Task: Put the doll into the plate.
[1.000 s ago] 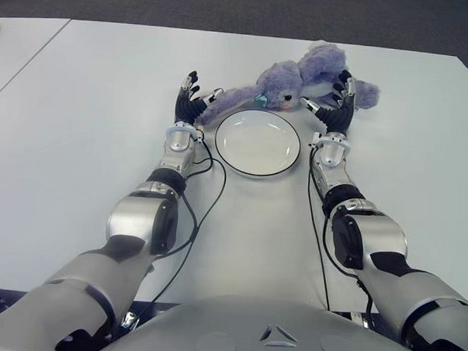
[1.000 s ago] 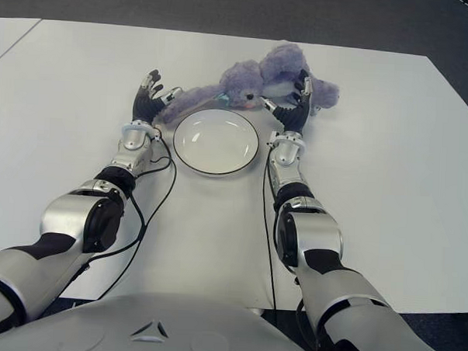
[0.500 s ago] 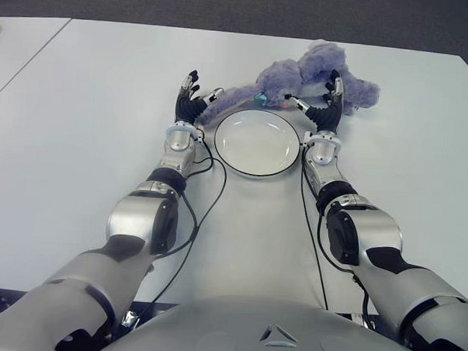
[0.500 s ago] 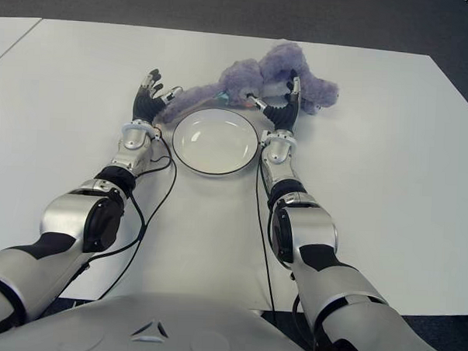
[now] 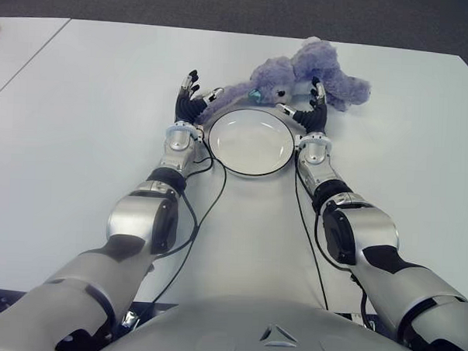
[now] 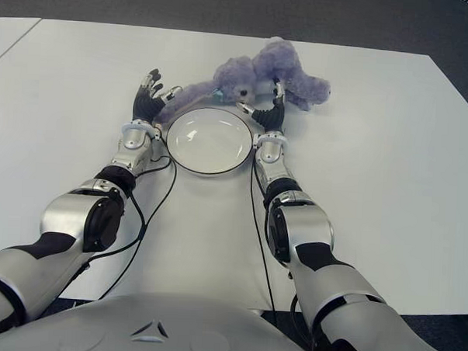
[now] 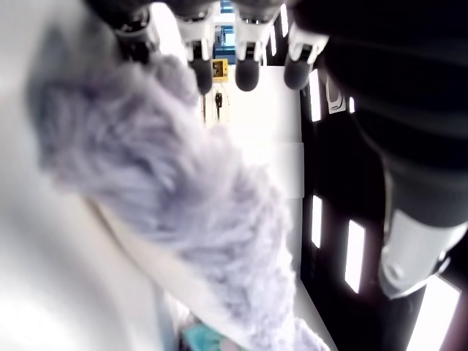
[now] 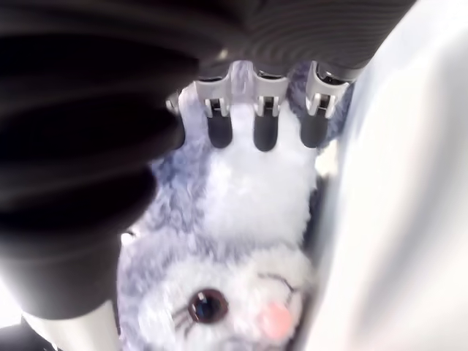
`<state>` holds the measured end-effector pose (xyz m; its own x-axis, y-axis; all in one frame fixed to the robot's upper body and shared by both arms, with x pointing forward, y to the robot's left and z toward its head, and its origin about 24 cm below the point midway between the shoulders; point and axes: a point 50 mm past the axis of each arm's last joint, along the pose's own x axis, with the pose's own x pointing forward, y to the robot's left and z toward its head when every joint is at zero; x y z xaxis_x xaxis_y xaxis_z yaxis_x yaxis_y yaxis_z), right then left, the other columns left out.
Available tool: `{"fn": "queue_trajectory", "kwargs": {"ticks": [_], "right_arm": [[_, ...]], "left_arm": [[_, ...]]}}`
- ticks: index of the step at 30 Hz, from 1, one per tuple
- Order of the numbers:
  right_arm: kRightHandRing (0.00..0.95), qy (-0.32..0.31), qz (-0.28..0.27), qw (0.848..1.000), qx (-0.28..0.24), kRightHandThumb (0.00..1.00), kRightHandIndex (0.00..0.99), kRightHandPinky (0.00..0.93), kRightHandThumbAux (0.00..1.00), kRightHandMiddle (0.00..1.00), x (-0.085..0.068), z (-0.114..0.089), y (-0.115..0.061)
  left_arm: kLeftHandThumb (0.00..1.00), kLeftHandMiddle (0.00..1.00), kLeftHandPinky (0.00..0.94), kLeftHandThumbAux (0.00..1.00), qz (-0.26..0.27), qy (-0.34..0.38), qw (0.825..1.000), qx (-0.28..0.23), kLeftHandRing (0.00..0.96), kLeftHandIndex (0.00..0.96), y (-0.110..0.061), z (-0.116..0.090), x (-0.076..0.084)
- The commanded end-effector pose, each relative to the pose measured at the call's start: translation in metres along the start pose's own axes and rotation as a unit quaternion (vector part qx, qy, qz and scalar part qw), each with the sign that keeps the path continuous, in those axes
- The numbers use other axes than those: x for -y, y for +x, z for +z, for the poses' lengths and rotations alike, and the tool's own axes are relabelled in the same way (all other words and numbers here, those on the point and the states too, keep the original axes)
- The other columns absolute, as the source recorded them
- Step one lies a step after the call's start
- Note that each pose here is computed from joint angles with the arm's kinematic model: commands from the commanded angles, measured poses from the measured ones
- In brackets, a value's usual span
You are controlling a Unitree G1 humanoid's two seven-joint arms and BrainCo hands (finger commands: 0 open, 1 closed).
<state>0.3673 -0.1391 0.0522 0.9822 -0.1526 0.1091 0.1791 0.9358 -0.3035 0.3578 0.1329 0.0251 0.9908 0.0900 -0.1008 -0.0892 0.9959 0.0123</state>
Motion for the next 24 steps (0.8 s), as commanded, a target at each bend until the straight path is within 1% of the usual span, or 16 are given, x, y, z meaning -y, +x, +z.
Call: {"fn": "queue_trajectory", "kwargs": {"ticks": [1,6,17,24], "right_arm": [[0.051,-0.045,0.063,0.994,-0.077,0.0,0.025,0.076,0.825,0.062,-0.018,-0.032,-0.022],[0.061,-0.08,0.083,0.991,-0.069,0.0,0.05,0.094,0.84,0.08,-0.016,-0.032,-0.02],[0.089,-0.114,0.086,0.989,-0.043,0.0,0.089,0.118,0.827,0.106,0.007,-0.026,-0.007],[0.095,-0.131,0.087,0.987,-0.033,0.0,0.088,0.116,0.813,0.105,0.014,-0.022,-0.001]], "left_arm": [[0.0,0.072,0.14,0.664,0.014,-0.006,0.972,-0.235,0.082,0.071,-0.063,-0.105,-0.003],[0.0,0.074,0.144,0.665,0.014,-0.009,0.972,-0.235,0.086,0.067,-0.062,-0.105,-0.002],[0.0,0.071,0.136,0.674,0.014,-0.01,0.972,-0.234,0.083,0.06,-0.062,-0.105,-0.002],[0.0,0.075,0.141,0.675,0.013,-0.006,0.972,-0.234,0.089,0.061,-0.063,-0.105,-0.001]]}}
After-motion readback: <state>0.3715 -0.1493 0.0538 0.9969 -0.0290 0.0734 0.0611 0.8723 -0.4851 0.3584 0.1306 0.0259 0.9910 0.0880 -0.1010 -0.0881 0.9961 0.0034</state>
